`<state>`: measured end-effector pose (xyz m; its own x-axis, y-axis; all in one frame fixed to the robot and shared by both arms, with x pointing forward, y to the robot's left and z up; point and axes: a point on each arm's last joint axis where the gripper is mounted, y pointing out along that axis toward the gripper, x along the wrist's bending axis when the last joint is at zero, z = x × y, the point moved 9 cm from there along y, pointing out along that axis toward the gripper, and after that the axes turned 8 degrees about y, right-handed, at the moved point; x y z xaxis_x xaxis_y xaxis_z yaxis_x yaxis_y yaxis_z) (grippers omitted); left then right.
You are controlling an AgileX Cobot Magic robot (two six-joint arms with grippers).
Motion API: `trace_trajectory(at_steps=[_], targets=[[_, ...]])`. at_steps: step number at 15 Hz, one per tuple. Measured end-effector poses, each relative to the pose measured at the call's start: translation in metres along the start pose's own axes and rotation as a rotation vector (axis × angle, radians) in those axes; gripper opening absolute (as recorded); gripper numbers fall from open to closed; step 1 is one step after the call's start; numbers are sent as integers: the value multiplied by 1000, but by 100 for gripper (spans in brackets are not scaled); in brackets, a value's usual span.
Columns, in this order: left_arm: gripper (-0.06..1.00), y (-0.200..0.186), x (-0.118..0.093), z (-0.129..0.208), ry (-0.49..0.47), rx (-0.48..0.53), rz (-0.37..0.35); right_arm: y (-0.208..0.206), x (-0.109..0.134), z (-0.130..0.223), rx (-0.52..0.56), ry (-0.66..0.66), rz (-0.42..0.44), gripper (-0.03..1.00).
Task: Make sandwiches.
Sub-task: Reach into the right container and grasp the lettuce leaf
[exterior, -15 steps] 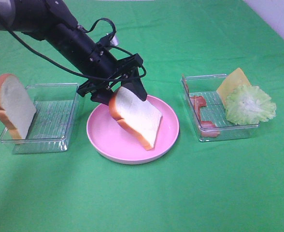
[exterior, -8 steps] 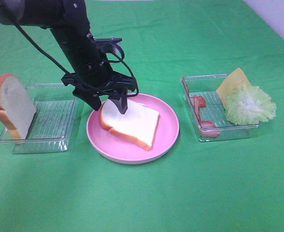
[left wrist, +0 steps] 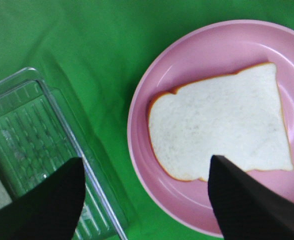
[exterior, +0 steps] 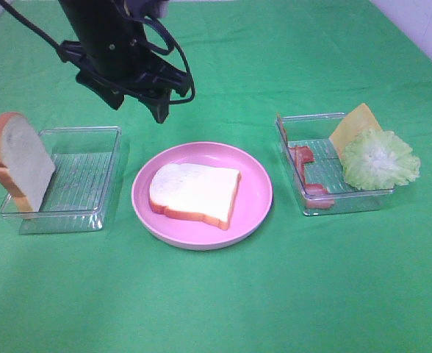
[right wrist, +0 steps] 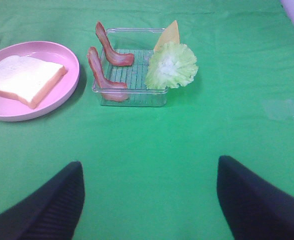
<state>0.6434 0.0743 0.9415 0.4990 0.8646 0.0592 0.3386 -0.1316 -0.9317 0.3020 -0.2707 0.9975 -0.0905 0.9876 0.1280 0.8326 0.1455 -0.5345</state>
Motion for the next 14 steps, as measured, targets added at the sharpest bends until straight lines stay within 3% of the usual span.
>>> trace_trajectory(at_steps=[2, 4, 6, 9, 14], targets=[[66, -44, 5, 20, -3, 68, -13, 0, 0, 0, 0, 0, 1, 71], [66, -64, 11, 25, 5, 68, -43, 0, 0, 0, 0, 0, 0, 71], [66, -93, 16, 22, 4, 4, -61, 0, 0, 0, 0, 0, 0, 71], [66, -150, 11, 30, -24, -117, -12, 0, 0, 0, 0, 0, 0, 71], [66, -202, 12, 94, -44, -184, -4, 0, 0, 0, 0, 0, 0, 71]])
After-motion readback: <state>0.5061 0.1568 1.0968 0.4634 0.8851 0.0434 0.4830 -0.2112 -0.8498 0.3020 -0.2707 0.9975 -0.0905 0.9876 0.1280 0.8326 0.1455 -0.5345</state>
